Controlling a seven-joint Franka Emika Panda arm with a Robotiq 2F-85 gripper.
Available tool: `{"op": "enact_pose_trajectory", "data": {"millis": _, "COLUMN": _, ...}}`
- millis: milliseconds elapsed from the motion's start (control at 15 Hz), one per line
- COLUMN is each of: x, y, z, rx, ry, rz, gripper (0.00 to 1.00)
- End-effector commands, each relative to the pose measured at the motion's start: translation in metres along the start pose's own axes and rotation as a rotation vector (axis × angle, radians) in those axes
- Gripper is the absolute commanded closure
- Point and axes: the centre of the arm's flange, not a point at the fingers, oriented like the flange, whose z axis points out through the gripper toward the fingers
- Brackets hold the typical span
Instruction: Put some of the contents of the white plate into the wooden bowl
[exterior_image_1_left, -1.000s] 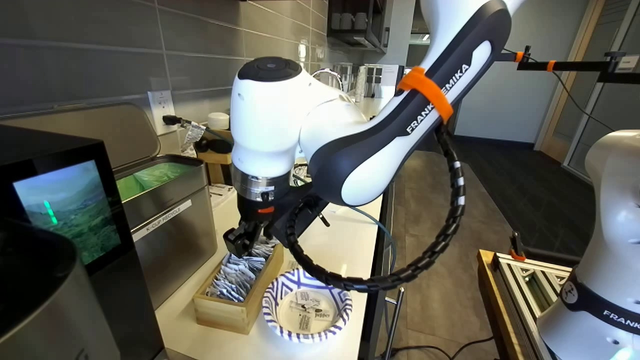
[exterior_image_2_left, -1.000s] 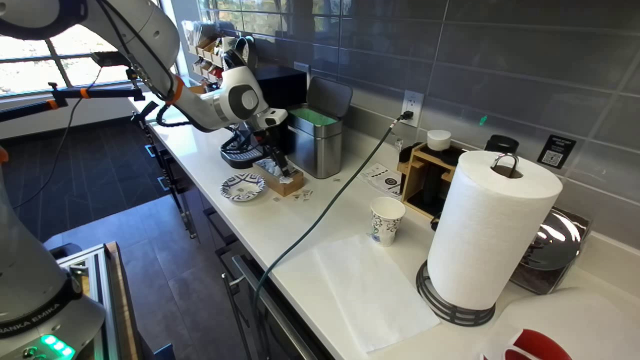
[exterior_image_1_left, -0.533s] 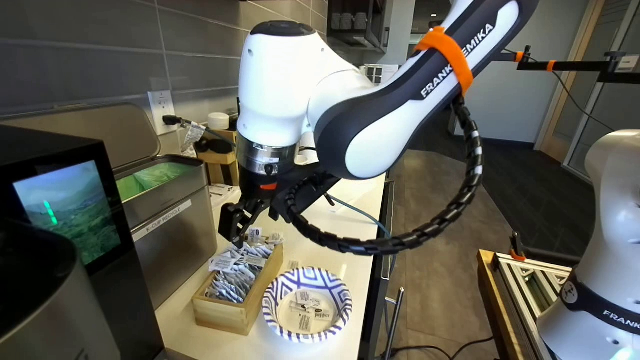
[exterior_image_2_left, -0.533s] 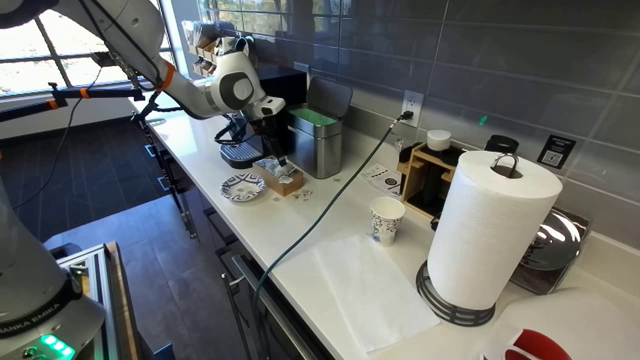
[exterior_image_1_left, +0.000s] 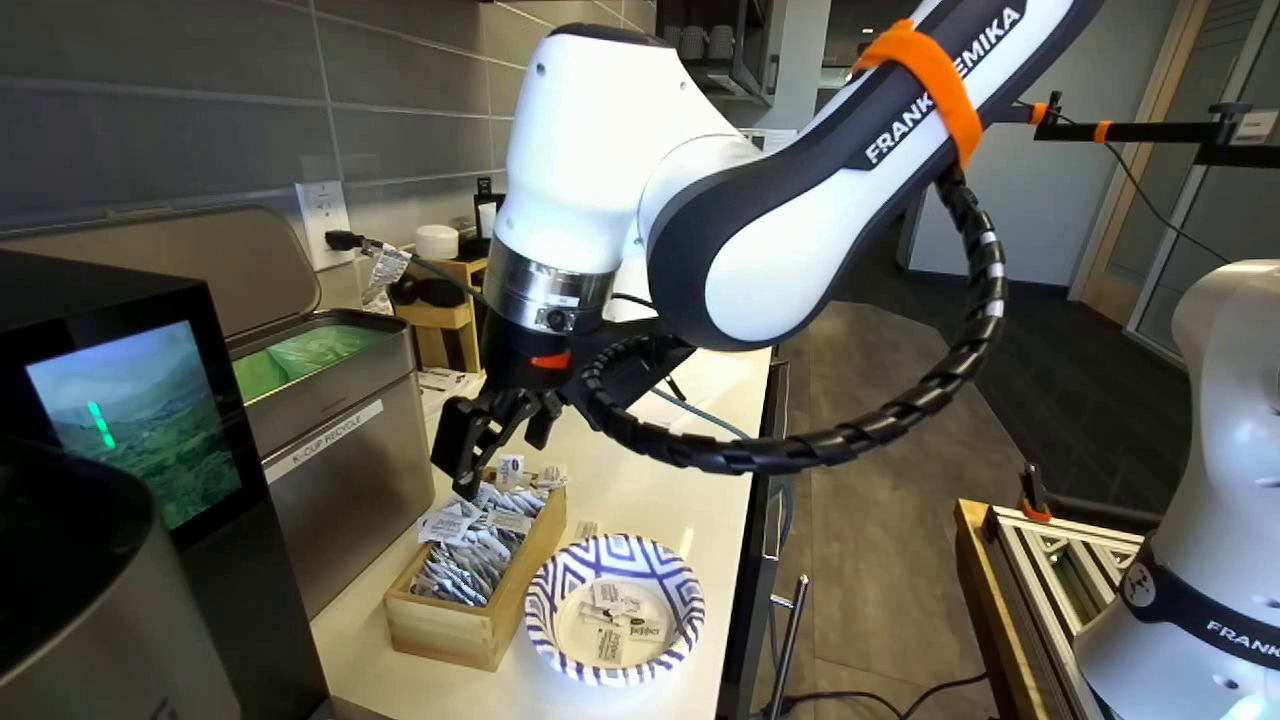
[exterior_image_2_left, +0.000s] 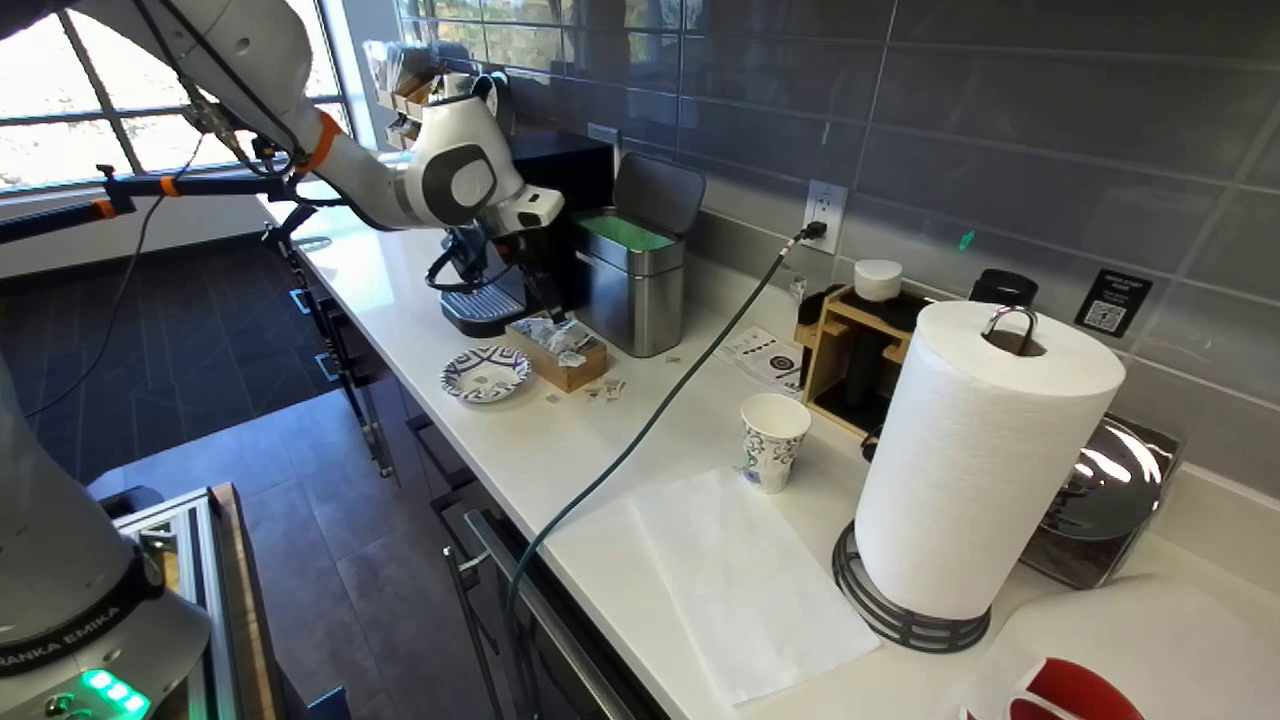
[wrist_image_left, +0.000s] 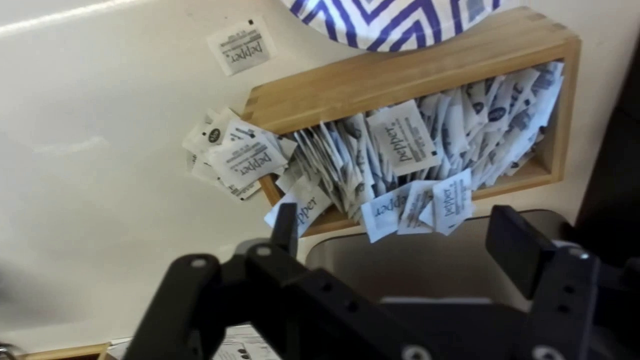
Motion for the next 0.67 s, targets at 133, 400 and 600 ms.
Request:
{"op": "enact_pose_trajectory", "data": {"millis": 133, "x": -0.012, "y": -0.001, "z": 0.004, "rx": 0.119, "ry": 0.024, "rz": -0.091, "gripper": 0.05}}
{"op": "enact_pose_trajectory", "data": {"millis": 400, "x": -0.009, "y": -0.005, "z": 0.015, "rx": 0.214, "ry": 0.023, "rz": -0.110, "gripper": 0.07}}
{"op": "enact_pose_trajectory", "data": {"millis": 600, "x": -0.005, "y": 0.002, "z": 0.022, "rx": 0.248, "ry": 0.016, "rz": -0.087, "gripper": 0.02}}
